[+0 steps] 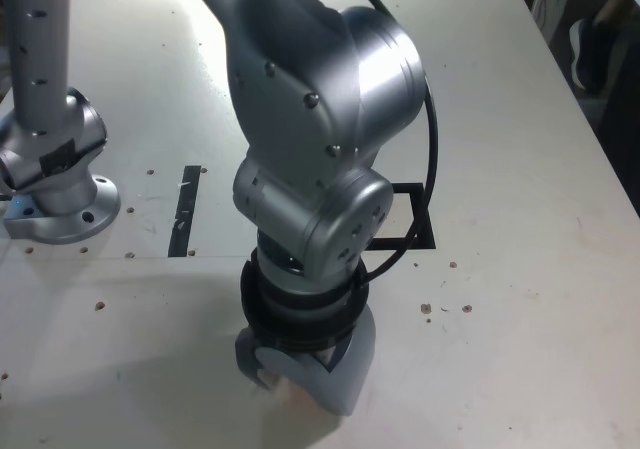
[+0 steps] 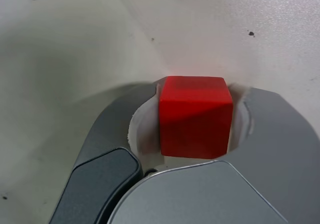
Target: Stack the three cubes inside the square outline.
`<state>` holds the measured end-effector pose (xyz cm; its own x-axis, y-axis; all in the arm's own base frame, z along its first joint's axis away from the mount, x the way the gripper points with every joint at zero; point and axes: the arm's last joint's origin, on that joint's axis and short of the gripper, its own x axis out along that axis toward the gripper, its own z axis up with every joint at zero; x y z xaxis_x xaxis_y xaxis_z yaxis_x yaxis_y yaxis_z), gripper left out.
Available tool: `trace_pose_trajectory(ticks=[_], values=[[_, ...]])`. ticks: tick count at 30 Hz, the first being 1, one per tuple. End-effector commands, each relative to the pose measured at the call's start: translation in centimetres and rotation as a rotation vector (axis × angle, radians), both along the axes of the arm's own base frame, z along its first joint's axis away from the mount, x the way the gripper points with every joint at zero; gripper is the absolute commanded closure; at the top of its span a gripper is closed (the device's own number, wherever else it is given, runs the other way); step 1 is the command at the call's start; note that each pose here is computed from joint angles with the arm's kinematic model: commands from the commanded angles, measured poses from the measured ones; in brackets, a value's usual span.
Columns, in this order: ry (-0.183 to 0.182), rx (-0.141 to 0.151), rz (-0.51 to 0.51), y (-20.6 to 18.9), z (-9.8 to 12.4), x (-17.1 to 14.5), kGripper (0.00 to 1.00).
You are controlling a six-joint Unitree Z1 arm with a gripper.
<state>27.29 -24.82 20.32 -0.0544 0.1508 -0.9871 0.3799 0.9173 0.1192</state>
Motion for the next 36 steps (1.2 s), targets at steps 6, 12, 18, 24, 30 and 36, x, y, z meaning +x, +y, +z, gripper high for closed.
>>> trace_pose_trajectory(ticks=[6, 12, 18, 24, 30, 36], values=[[-0.017, -0.001, 0.002, 0.3, 0.9, 0.1, 0.66], [-0.047, 0.018, 0.012, 1.8, 5.4, 0.2, 0.70], [-0.077, 0.049, 0.056, 6.9, 10.1, 1.9, 0.70], [-0.040, 0.069, 0.190, 12.3, 9.2, 4.4, 0.70], [-0.053, 0.054, 0.273, 14.5, 7.2, 6.2, 0.70], [-0.058, 0.017, 0.330, 16.1, 5.3, 7.1, 0.70]])
